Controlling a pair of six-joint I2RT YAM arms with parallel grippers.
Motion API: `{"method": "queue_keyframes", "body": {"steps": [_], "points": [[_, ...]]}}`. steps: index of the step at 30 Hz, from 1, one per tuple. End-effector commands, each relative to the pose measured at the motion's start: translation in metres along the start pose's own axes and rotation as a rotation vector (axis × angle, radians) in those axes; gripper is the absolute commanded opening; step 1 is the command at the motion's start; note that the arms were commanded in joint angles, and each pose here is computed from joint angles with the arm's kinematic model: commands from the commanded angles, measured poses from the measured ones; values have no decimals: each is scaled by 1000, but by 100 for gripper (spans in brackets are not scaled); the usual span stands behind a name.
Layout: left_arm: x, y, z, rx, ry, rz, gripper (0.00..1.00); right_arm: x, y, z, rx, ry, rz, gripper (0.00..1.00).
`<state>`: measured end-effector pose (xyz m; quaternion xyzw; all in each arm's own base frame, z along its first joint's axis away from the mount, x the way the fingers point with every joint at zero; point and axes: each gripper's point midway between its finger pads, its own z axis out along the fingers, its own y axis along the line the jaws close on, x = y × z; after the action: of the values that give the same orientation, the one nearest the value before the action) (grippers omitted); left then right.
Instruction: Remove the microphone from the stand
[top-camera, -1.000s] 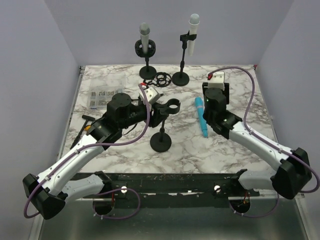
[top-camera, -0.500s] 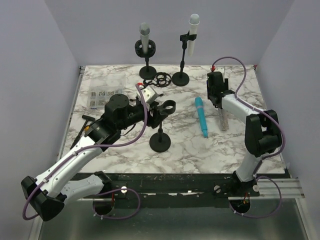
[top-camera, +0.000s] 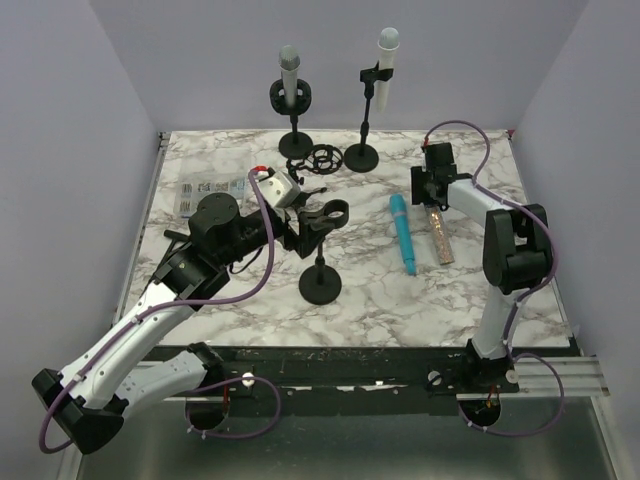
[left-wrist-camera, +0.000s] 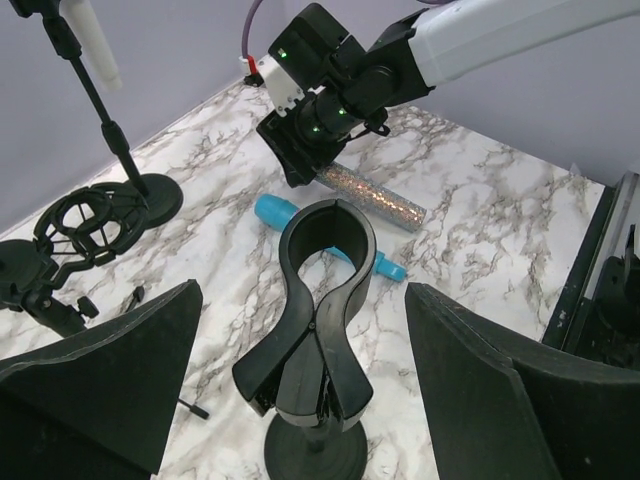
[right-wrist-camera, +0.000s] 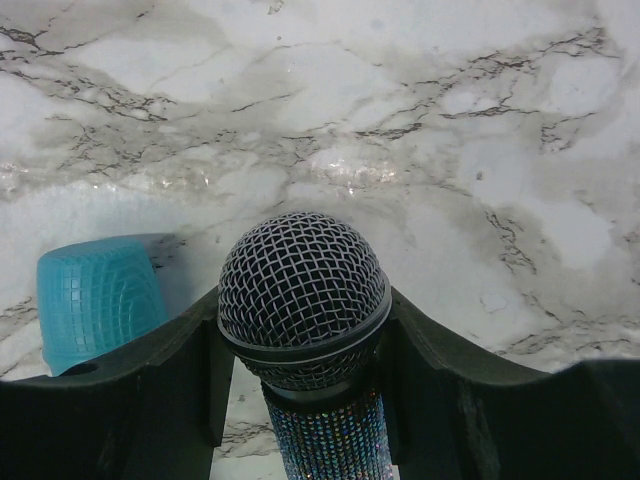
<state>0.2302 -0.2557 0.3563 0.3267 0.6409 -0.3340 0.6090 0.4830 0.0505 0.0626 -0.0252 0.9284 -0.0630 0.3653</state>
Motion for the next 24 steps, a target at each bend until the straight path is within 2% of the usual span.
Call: {"method": "queue_keyframes", "body": {"steps": [1,15,21,24], "points": [[-4,1,-3,2,-28,8,86,6,17,9,-113,51,27,10],[-2,4,-1,-3,-22,-8,86,30,17,28,-98,125,60,28],[-2,5,0,-3,-18,-16,86,31,15,24,-87,128,79,51],[-1,5,0,-2,-15,-18,86,28,12,21,-72,120,79,59]]}}
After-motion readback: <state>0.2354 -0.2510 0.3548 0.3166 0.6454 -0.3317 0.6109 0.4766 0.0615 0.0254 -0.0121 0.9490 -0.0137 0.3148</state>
